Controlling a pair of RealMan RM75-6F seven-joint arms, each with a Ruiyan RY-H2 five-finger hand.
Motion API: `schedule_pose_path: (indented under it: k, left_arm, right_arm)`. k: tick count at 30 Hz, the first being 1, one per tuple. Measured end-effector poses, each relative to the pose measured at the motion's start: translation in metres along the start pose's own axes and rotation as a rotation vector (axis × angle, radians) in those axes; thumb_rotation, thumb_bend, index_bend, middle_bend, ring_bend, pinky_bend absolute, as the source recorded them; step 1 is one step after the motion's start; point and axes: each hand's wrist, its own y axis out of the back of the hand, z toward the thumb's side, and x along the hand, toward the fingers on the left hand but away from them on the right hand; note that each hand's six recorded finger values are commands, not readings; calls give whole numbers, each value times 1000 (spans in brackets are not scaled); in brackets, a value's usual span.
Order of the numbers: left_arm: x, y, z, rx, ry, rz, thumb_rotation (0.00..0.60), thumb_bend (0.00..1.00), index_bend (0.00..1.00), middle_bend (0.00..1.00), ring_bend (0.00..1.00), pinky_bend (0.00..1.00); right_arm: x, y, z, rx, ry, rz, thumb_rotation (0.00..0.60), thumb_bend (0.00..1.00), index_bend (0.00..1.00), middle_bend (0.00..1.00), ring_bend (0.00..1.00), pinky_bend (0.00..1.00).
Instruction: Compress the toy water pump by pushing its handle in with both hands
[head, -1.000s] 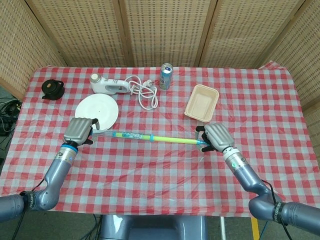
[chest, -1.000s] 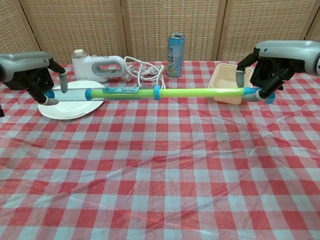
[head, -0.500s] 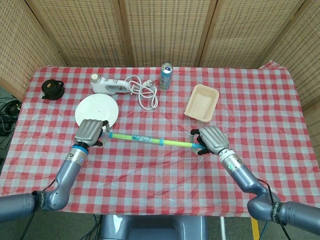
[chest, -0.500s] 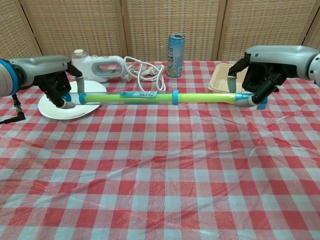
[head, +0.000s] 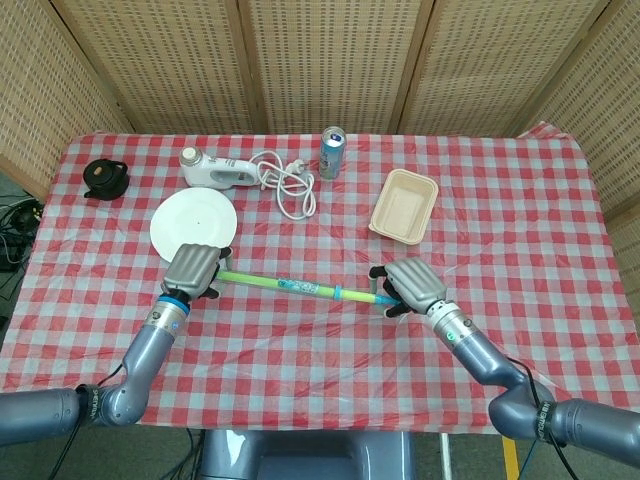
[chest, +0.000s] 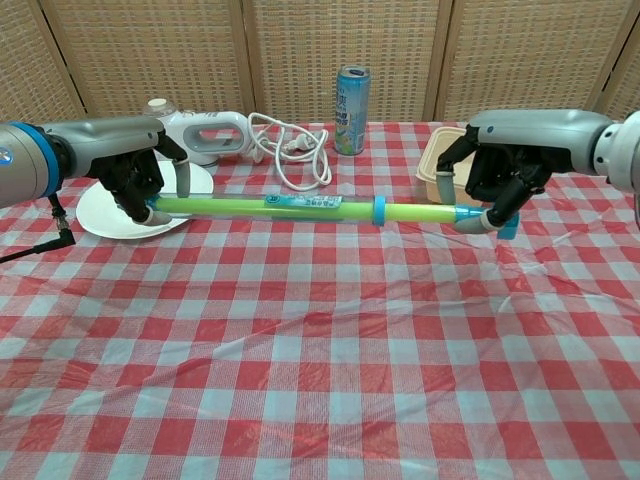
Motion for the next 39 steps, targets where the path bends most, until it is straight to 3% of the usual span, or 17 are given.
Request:
schedule_pose_path:
  k: [17, 19, 22, 24, 27, 30, 33, 39]
  left_arm:
    - [-4, -5, 3, -6, -4, -12, 600, 430, 557, 762, 685, 559]
    - [-4, -5, 5, -7, -7, -12, 600, 426, 549, 738, 682, 559]
    - [-4, -5, 6, -6, -11, -12, 600, 411, 482, 601, 597, 520]
    - [-5, -6, 6, -4, -11, -15, 600, 390, 381, 454, 483, 453]
    - [-6, -7, 4, 1, -8, -27, 600, 313, 227, 194, 263, 291]
    - [-8, -11, 1, 4, -7, -57, 600, 262, 158, 59, 117, 160]
    - [-11, -14, -1, 6, -8, -87, 600, 226, 126, 1, 17, 46]
    - [-15, -17, -5, -14, -7, -109, 600, 221, 115, 0, 0, 0]
  right_arm:
    - [-2, -6, 1, 15, -5, 15, 600, 514, 829, 1000, 952, 489]
    - [-3, -7, 2, 15, -4, 17, 600, 511, 826, 1000, 949, 489]
    - [-3, -8, 0, 15, -8, 18, 600, 456, 767, 967, 890, 475]
    - [-3, -8, -2, 12, -16, 22, 600, 412, 652, 857, 789, 398]
    - [-2, -8, -6, 14, -27, 30, 600, 346, 446, 612, 594, 230]
    - [-1, -10, -13, 31, -48, 49, 600, 288, 290, 388, 380, 125]
    - [0, -11, -20, 44, -72, 56, 600, 250, 184, 226, 202, 59]
    - [3, -13, -32, 67, -122, 62, 600, 243, 154, 114, 73, 5]
